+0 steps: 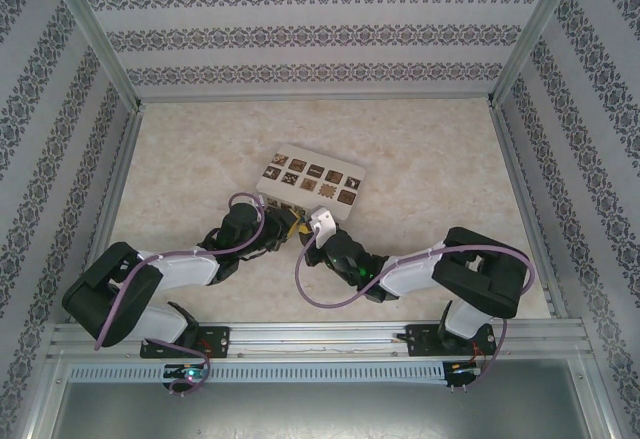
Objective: Unlock the padlock with the key
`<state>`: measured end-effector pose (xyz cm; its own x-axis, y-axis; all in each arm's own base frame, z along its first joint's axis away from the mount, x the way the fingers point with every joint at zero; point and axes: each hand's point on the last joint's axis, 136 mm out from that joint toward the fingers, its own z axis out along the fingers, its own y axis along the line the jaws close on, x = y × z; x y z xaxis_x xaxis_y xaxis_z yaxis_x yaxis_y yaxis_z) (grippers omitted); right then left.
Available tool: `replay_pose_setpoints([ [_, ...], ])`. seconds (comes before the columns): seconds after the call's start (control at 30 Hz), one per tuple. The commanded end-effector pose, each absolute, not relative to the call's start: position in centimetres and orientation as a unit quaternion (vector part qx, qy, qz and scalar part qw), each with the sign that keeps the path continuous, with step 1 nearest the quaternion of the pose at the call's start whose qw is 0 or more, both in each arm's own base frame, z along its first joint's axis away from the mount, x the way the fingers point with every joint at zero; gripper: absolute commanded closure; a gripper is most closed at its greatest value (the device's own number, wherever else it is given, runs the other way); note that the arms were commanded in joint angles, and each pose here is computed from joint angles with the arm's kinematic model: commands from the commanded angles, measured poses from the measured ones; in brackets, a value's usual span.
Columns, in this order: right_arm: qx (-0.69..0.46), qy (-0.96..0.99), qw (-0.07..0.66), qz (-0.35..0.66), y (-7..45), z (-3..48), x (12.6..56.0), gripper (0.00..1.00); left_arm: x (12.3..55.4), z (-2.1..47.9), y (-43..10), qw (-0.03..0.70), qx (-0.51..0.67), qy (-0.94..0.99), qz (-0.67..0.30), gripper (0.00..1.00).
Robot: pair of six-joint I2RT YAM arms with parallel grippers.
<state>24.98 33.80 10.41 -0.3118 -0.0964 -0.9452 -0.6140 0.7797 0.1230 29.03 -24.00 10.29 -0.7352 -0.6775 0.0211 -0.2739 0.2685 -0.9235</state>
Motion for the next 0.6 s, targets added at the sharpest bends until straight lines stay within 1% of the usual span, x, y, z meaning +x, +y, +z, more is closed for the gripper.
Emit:
replay_pose_setpoints([
  [0.0, -0.206, 0.755, 0.555, 0.282, 34.8, 12.0, 25.2, 1.0, 28.1, 13.3, -26.1, 0.184, -0.256, 0.756, -0.574, 0.76],
  [0.07, -0.204, 0.758, 0.553, 0.28, 34.6, 11.6, 25.1, 1.0, 28.2, 13.2, -26.1, 0.185, -0.256, 0.758, -0.571, 0.73],
  [0.33, -0.186, 0.773, 0.537, 0.284, 34.0, 10.0, 24.9, 1.0, 27.9, 11.9, -25.3, 0.19, -0.268, 0.766, -0.553, 0.67],
  [0.57, -0.143, 0.785, 0.524, 0.298, 32.6, 9.7, 24.6, 1.0, 27.3, 11.5, -23.4, 0.223, -0.259, 0.795, -0.502, 0.62],
])
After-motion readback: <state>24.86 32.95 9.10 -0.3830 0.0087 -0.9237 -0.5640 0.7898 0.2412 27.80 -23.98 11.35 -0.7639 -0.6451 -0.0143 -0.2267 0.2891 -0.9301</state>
